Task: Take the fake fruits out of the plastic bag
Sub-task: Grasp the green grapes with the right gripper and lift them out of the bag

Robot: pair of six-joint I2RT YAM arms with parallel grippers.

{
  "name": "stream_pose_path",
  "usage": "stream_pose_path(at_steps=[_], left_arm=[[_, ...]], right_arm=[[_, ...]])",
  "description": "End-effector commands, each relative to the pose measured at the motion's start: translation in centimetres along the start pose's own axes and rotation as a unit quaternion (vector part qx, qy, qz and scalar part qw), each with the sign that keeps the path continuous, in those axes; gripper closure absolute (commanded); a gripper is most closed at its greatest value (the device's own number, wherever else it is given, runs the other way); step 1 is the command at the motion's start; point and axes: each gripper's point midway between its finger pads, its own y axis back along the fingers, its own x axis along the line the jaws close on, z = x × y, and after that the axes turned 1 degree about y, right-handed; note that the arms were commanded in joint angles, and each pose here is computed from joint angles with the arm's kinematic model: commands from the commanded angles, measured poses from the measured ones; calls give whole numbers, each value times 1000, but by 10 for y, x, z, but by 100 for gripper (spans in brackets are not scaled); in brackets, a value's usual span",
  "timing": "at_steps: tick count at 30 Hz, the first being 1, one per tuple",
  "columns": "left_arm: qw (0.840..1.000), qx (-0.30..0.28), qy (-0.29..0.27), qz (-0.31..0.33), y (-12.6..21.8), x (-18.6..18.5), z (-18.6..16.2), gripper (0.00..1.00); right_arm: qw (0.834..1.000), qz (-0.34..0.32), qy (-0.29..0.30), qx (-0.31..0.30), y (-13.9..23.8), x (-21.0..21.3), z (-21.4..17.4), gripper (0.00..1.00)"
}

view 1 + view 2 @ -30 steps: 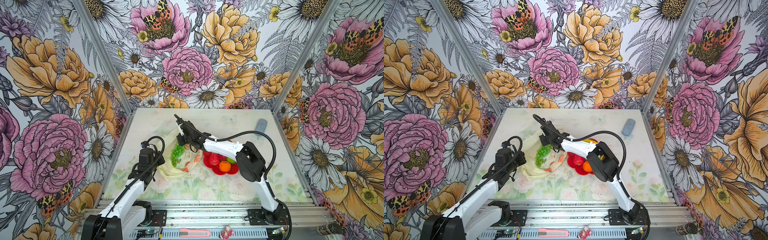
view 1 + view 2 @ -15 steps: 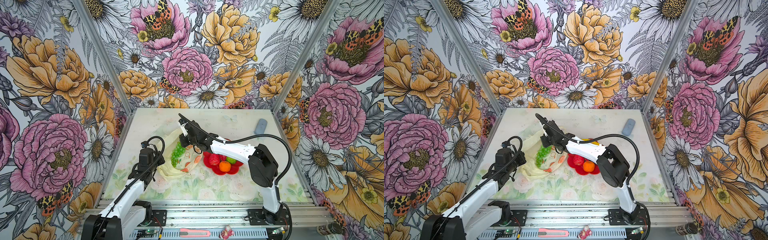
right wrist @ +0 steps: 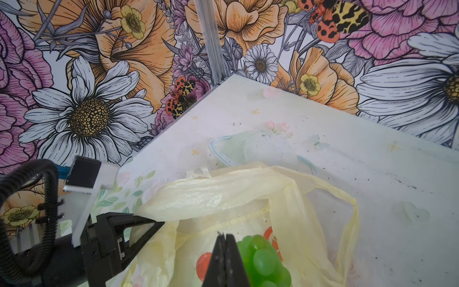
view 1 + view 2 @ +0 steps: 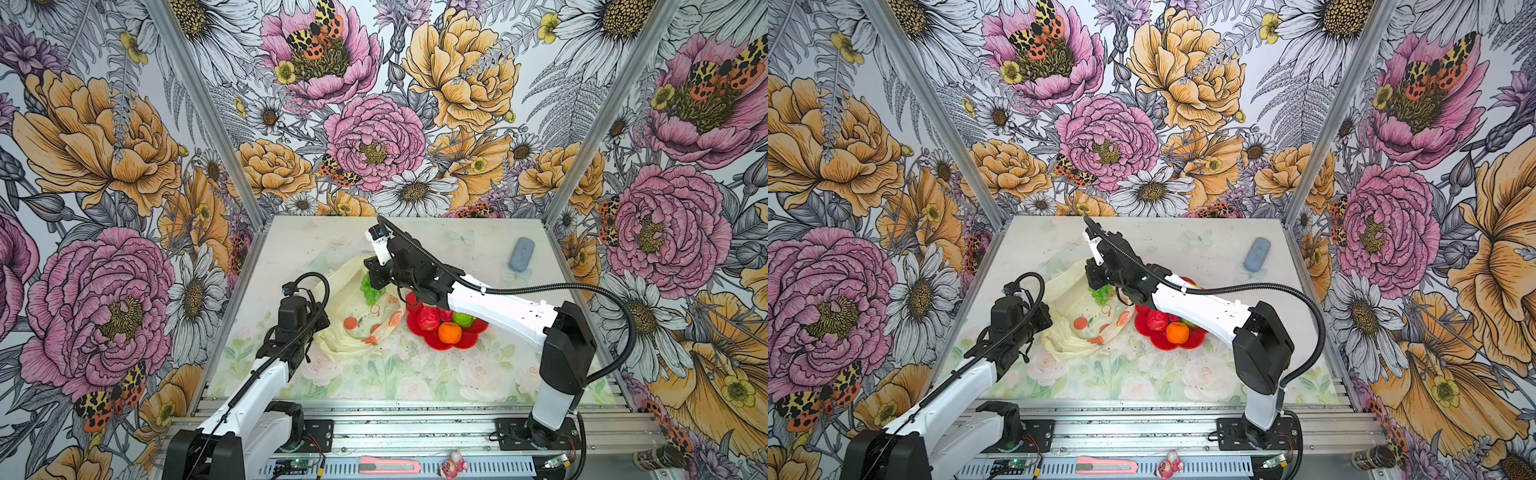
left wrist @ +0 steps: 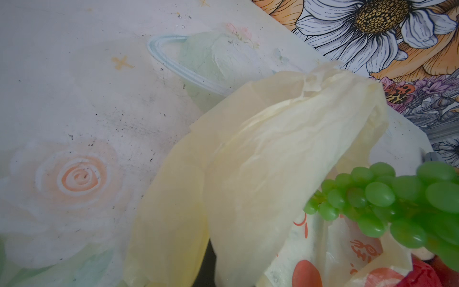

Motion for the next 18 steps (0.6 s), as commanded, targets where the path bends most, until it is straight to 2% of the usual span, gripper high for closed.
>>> stream_pose_path(at_steps=[1, 10, 18], left_arm=[[1000, 0, 9, -5, -2, 1, -1, 100], [1000, 1, 9, -4, -3, 1, -1, 100], [1000, 0, 9, -4, -3, 2, -1, 100]], right_arm=[[999, 28, -2, -42, 33, 15, 30, 100], [996, 8, 12, -86, 97, 10, 57, 100], [995, -7, 19, -99, 136, 3, 56, 100]])
